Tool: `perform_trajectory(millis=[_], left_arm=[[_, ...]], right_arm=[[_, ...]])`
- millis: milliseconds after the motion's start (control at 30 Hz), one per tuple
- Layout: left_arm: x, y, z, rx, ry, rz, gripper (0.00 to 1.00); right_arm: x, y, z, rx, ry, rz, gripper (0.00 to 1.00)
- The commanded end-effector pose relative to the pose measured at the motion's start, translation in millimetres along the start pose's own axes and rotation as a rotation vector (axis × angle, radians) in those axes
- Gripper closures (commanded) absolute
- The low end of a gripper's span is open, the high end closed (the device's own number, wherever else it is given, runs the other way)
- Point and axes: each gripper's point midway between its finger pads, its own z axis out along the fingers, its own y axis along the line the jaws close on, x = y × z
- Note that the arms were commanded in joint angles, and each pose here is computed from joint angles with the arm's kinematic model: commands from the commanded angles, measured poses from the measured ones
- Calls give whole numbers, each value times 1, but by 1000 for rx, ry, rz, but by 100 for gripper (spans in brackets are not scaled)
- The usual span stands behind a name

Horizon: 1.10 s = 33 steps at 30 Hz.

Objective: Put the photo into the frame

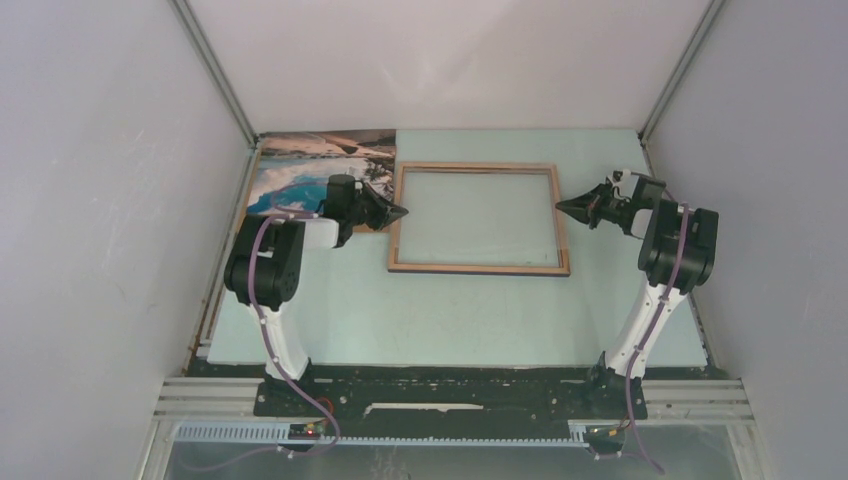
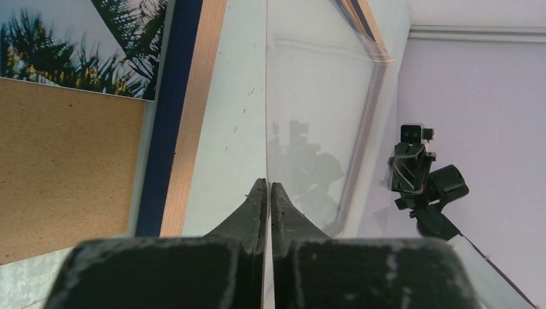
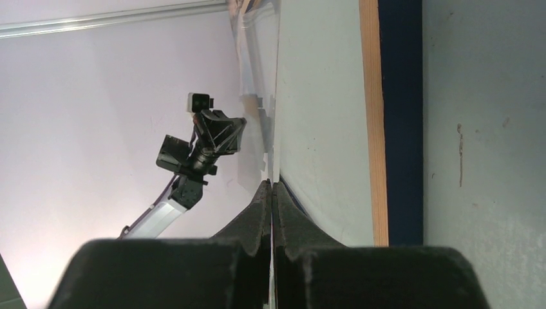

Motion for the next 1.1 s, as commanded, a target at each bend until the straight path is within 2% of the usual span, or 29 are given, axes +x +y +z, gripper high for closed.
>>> perform_trajectory(millis=[0,767,867,1067], left_arm=[[-26,-16,2,34,-70,22,100],[-28,-2,4,-54,-56,31,94],[-29,2,0,-89,-55,44,85],[-26,-3,-23,-131,-49,81,55]], right_arm=[[-6,2,5,-1,1,-40,100],[-8,-6,11,17,-12,-31,100],[-8,-9,13,23,-16,-21,100],[-11,-12,15,44,-36,-22,100]])
